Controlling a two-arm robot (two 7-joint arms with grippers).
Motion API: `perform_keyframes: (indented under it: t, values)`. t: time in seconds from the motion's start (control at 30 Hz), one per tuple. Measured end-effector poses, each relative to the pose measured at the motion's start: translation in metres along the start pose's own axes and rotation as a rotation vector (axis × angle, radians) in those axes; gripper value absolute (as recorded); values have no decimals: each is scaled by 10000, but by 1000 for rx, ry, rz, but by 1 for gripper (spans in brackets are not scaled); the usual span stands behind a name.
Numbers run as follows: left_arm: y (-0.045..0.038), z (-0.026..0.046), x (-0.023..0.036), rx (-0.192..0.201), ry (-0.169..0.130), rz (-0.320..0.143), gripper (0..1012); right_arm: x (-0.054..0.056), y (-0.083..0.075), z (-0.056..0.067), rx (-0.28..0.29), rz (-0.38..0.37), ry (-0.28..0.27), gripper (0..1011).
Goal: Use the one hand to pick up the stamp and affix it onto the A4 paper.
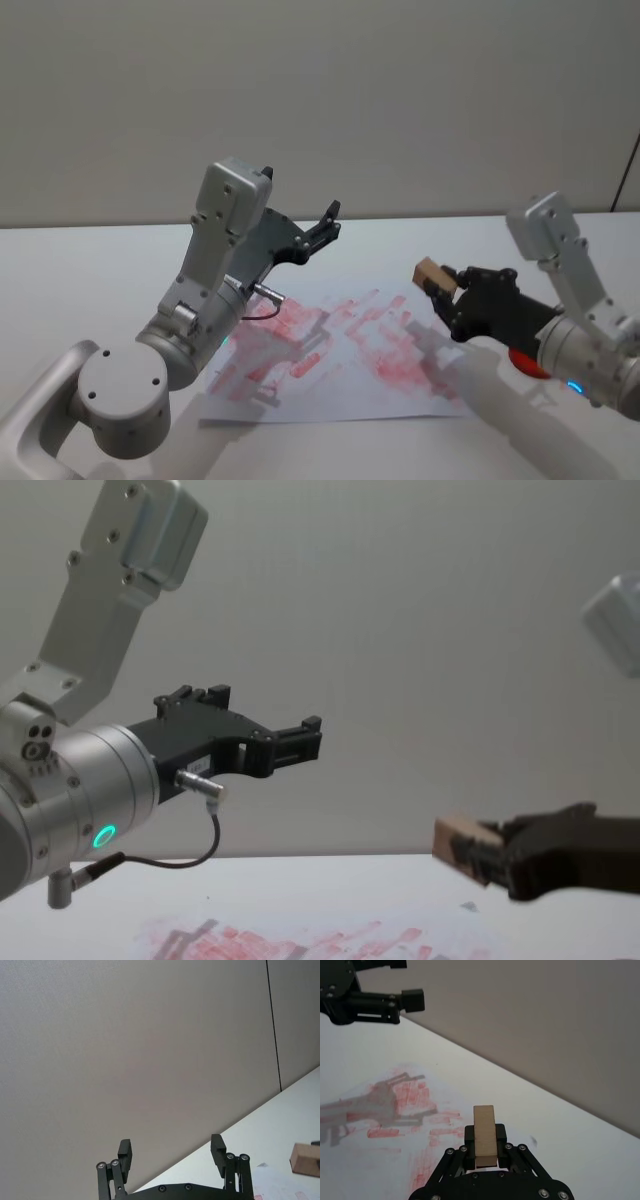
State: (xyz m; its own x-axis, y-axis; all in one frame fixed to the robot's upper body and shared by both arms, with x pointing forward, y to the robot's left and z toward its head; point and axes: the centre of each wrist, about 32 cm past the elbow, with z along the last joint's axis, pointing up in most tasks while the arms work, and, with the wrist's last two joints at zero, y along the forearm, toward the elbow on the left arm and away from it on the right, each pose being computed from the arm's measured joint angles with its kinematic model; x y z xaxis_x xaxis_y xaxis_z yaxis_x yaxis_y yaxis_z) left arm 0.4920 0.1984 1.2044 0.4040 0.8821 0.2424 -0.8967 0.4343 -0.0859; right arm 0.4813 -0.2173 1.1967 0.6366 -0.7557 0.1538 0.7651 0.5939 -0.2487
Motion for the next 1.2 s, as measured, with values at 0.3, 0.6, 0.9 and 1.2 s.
perform_keyframes:
  t: [0.3, 0.6, 0.9, 1.2]
  values:
    - [0, 0, 0, 0, 0, 0, 1001, -11, 54, -106, -91, 49, 7, 217]
    - [0, 0, 0, 0, 0, 0, 1001, -20, 105, -208, -135, 65, 30, 217]
    - [0, 0, 0, 0, 0, 0, 1001, -50, 136, -305, -157, 63, 64, 217]
    - [0, 0, 0, 0, 0, 0, 1001, -104, 154, -426, -179, 58, 100, 217]
